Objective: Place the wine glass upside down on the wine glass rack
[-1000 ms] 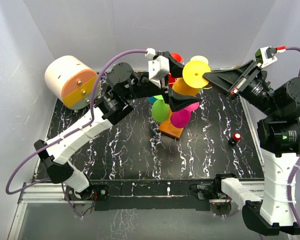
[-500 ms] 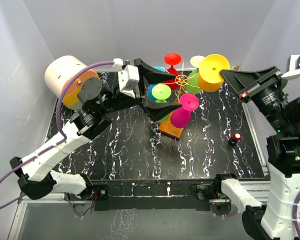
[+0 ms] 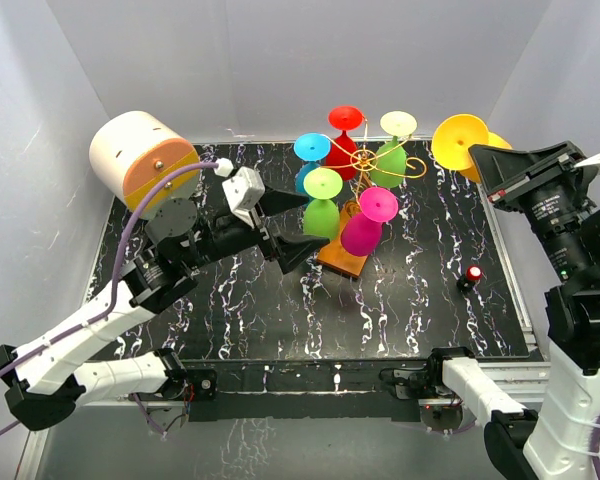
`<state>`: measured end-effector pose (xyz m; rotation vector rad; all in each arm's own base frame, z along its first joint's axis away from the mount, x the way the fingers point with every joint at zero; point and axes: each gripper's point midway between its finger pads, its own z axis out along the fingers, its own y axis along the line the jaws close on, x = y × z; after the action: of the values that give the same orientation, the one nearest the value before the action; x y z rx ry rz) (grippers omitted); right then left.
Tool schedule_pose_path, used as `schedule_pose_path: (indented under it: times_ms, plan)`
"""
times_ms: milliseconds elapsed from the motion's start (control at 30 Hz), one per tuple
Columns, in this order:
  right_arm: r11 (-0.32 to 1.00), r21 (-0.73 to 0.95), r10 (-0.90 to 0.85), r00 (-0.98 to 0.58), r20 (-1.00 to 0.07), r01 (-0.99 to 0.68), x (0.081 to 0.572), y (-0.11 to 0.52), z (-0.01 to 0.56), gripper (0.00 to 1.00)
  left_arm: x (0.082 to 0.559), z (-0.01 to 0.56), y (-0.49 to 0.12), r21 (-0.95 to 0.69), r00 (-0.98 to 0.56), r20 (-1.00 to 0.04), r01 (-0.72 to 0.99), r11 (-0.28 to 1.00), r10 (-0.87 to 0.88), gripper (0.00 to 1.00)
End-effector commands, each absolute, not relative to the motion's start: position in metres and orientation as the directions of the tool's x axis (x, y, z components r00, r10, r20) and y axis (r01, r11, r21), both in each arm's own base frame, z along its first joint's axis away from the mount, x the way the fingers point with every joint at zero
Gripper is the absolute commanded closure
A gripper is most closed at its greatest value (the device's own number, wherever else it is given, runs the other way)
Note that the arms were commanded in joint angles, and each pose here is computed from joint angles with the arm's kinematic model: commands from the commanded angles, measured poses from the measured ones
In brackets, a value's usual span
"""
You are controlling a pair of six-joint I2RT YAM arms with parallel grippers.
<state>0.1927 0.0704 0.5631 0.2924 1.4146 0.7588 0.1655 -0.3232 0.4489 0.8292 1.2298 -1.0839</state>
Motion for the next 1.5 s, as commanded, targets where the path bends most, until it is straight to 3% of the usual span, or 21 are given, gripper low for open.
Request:
schedule_pose_path:
  times_ms: [0, 467, 1000, 1467]
  plan:
    - [0.799, 0.575, 0.577, -0.041, -0.815, -0.175, 0.221, 0.054, 0.534, 1.00, 0.178, 0.422, -0.304, -0.165, -0.098, -0.980, 0.888, 0.429, -0.173, 0.08]
    - [0.742, 0.670, 0.670, -0.053, -0.741, 0.018, 0.299, 0.035, 0.476, 1.00, 0.195, 0.355, -0.310, -0.488, -0.393, -0.873, 0.724, 0.488, -0.289, 0.09]
    - [0.695, 0.719, 0.716, -0.083, -0.693, -0.010, 0.330, 0.045, 0.457, 1.00, 0.203, 0.336, -0.294, -0.526, -0.419, -0.850, 0.637, 0.563, -0.320, 0.09]
    - [0.583, 0.812, 0.790, -0.207, -0.577, -0.039, 0.347, 0.070, 0.426, 1.00, 0.204, 0.334, -0.282, -0.549, -0.426, -0.835, 0.595, 0.587, -0.349, 0.09]
